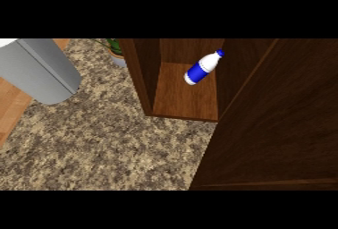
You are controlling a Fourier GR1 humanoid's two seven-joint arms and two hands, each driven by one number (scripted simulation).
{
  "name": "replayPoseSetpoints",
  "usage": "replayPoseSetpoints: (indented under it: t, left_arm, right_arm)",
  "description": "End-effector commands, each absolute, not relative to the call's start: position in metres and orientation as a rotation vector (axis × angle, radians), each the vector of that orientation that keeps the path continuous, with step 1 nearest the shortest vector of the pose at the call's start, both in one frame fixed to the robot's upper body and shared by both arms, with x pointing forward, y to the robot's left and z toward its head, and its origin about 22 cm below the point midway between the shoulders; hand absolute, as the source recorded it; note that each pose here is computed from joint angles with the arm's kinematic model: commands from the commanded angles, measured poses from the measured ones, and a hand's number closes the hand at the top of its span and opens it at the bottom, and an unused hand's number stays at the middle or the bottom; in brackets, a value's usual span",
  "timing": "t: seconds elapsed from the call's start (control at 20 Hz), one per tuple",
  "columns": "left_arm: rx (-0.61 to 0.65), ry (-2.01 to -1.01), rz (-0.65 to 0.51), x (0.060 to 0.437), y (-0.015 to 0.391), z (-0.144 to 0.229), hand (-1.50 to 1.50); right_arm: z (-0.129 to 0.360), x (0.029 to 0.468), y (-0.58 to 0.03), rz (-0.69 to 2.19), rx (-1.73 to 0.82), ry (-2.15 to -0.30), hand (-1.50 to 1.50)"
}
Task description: Pick up the bottled water, place it into the cabinet and close the cabinet
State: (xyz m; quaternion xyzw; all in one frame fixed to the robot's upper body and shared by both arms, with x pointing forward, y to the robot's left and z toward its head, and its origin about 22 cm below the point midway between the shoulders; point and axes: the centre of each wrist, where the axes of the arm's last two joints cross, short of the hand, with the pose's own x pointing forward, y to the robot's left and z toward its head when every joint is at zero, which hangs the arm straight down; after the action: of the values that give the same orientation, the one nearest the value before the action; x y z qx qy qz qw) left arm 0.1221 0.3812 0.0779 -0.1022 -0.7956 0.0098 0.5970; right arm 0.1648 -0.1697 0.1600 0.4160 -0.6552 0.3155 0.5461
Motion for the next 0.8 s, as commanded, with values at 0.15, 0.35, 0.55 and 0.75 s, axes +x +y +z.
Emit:
replayPoseSetpoints:
  t: [0.15, 0.35, 0.55, 0.75]
  left_arm:
    - [-0.271, -1.852, 0.004, 0.117, 0.395, 0.082, -1.50]
    - [-0.279, -1.895, -0.009, 0.125, 0.405, 0.093, -1.50]
    - [-0.291, -1.886, -0.004, 0.116, 0.414, 0.091, -1.50]
    - [-0.260, -1.887, 0.025, 0.096, 0.431, 0.087, -1.50]
  right_arm:
    - [0.186, 0.170, -0.114, 0.733, 0.976, -1.578, 1.50]
    - [0.197, 0.186, -0.066, 0.864, 1.020, -1.442, 1.50]
    - [0.218, 0.190, -0.034, 1.007, 1.099, -1.334, 1.50]
    - [0.252, 0.219, -0.016, 1.042, 1.152, -1.319, 1.50]
